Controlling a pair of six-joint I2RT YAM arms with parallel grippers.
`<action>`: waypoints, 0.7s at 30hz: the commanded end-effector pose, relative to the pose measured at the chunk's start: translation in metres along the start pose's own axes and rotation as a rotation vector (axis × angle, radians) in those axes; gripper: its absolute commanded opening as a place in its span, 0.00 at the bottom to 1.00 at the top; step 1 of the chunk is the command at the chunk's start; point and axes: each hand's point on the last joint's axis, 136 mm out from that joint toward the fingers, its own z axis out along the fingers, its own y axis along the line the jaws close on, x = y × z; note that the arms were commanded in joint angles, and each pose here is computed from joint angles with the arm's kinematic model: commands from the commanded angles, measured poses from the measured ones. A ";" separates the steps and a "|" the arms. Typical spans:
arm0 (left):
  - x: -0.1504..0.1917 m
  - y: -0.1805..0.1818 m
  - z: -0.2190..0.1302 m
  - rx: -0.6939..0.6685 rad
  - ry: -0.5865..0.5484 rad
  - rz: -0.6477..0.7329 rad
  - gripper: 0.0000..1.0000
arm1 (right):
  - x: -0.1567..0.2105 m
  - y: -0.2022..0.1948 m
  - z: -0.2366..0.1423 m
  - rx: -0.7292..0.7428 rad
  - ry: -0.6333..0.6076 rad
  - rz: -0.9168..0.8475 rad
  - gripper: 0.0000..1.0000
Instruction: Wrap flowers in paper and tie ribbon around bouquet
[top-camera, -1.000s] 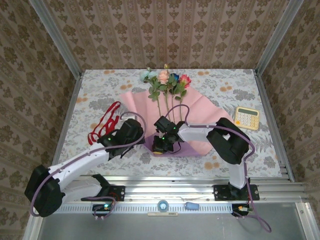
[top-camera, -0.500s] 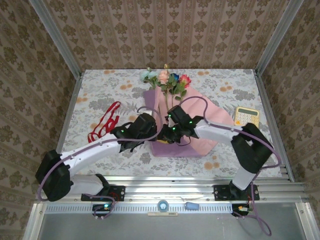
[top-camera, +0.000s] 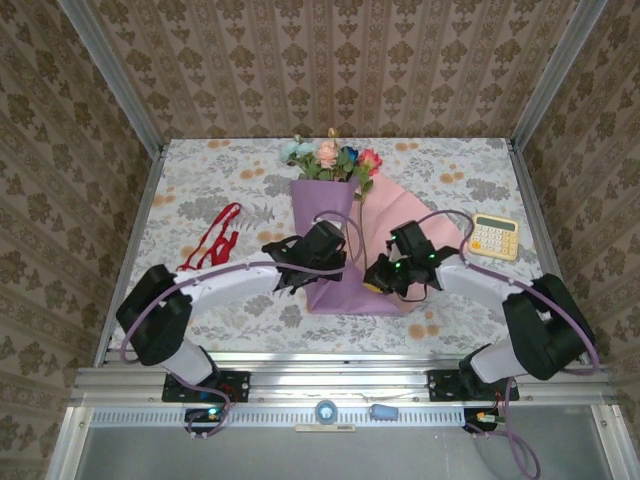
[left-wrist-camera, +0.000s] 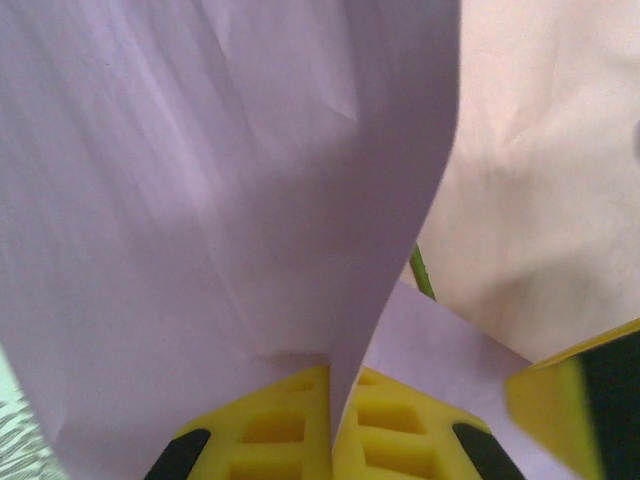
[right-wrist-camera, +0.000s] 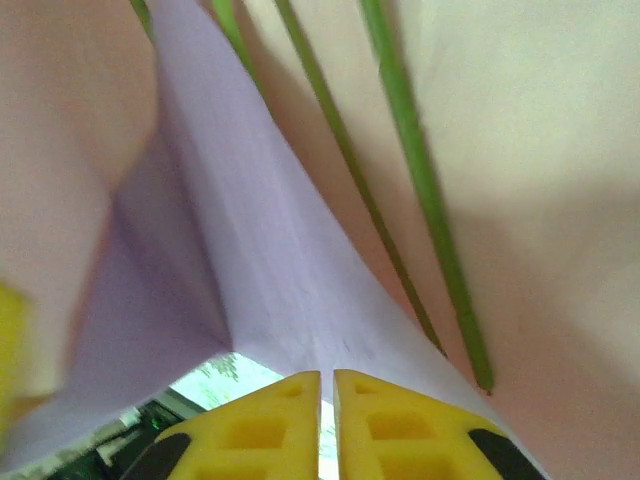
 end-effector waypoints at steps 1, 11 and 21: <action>-0.010 -0.016 0.011 0.043 -0.011 0.002 0.00 | -0.011 -0.009 -0.022 -0.005 -0.039 0.004 0.20; -0.006 -0.028 0.033 0.047 0.019 0.015 0.00 | -0.075 0.057 -0.060 -0.199 -0.148 0.016 0.59; -0.004 -0.030 0.036 0.048 0.027 0.021 0.00 | -0.095 0.085 -0.023 -0.224 -0.082 0.040 0.61</action>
